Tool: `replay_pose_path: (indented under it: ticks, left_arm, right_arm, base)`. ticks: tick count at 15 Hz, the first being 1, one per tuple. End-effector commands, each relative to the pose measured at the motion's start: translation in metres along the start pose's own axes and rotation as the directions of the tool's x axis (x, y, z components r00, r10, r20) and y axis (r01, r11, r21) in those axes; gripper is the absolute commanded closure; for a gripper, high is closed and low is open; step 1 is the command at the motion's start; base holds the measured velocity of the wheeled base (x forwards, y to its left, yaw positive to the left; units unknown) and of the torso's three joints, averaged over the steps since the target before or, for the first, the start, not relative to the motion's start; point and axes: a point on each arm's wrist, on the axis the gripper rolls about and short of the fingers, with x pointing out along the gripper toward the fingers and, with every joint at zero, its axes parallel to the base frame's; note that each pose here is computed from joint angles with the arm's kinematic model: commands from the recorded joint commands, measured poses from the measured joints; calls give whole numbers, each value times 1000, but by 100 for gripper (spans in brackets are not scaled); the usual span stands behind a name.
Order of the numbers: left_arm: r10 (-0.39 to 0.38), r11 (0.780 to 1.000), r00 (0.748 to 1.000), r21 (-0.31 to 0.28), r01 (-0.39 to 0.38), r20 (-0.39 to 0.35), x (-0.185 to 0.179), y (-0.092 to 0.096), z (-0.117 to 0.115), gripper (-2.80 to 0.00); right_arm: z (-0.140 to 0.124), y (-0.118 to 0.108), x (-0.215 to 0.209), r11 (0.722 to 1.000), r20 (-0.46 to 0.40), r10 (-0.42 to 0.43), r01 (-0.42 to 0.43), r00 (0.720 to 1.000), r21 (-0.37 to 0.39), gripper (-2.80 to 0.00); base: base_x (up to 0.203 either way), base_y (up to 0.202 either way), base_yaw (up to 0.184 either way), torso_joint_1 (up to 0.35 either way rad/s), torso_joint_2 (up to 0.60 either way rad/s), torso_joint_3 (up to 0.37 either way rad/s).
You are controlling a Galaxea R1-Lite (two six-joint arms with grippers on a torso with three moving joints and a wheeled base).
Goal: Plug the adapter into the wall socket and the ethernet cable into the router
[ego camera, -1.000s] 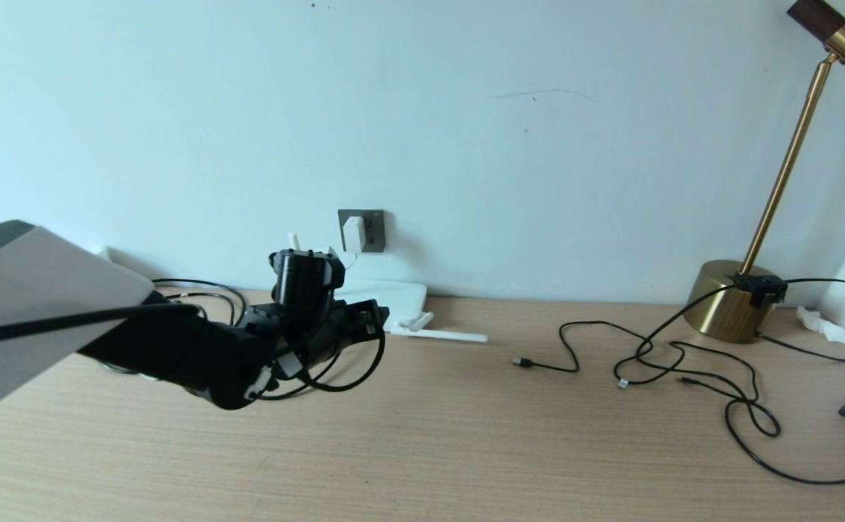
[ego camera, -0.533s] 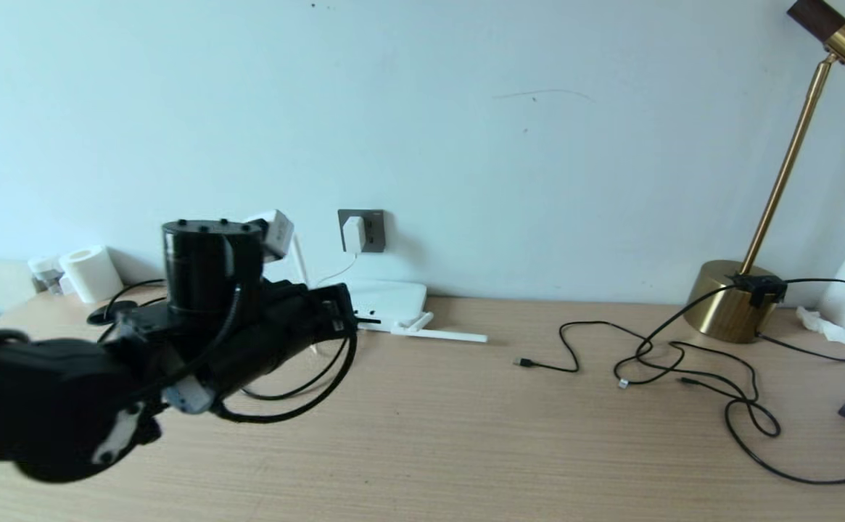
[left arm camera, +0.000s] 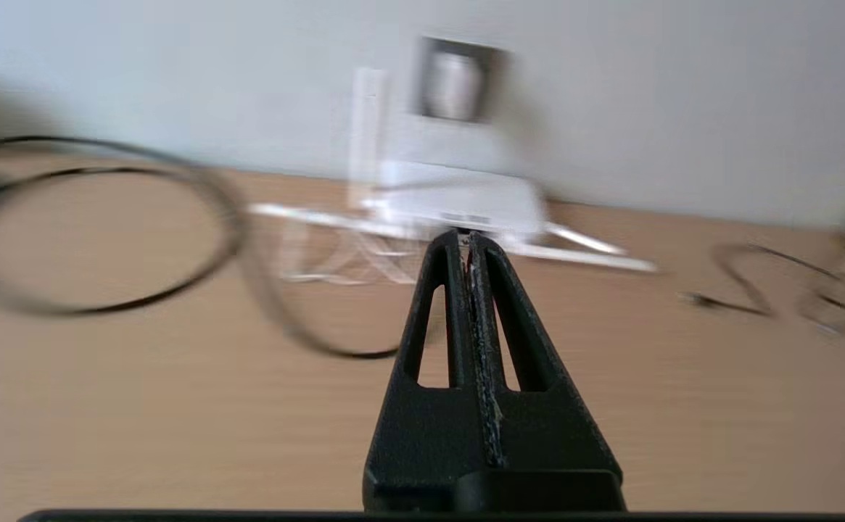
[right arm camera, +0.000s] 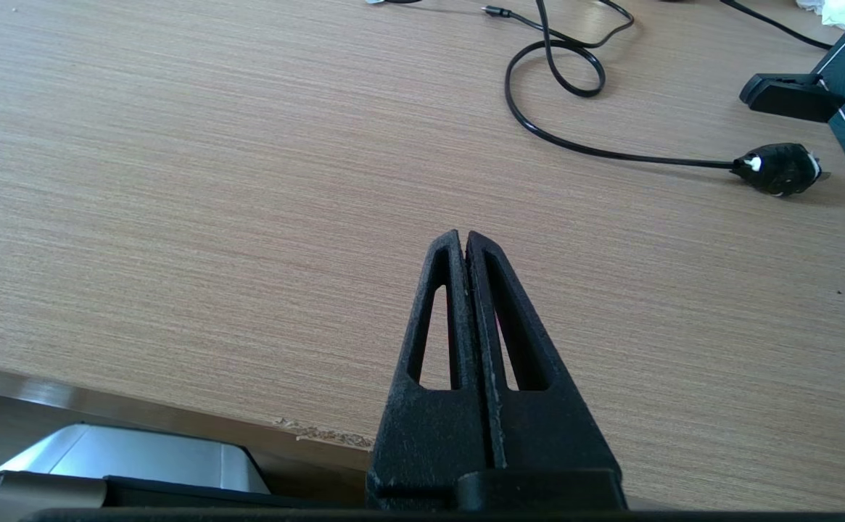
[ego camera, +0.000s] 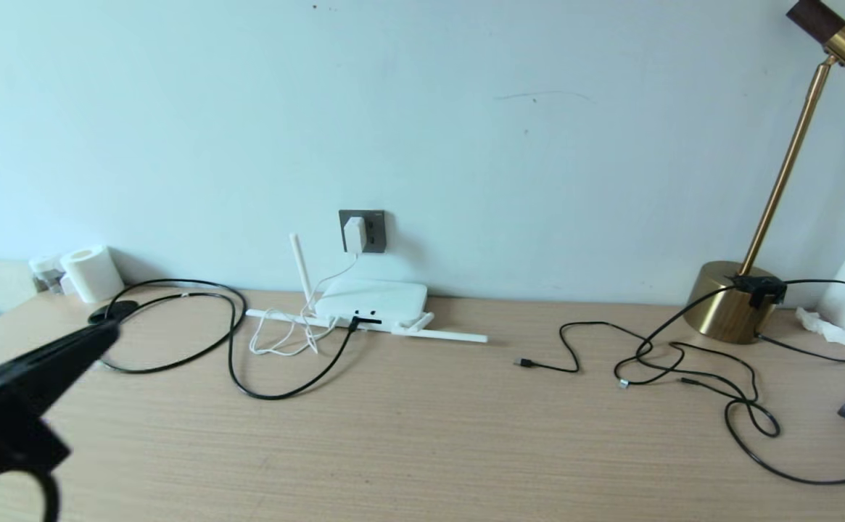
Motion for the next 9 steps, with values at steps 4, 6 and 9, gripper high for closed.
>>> replay_pose_path:
  ticks: [4,6,9]
  left_arm:
    - [246,964,968,115,-238,-57,-88,34,-88,0]
    - [178,974,956,177,-138,-231,-93,37,-133,0]
    - [75,974,981,226,-33,-180,-105,36,-139,0]
  right_arm:
    - [0,0,0,1000,0,2,-2,1000,-1,0]
    - [0,0,0,1000,-2,2,-2,1000,-1,0]
    - [0,0,0,1000,-2,2,-2,1000,-1,0]
  base:
    - [0,0,0,0,0,0]
    - [0,0,0,0,0,0]
    - [0,0,0,0,0,0]
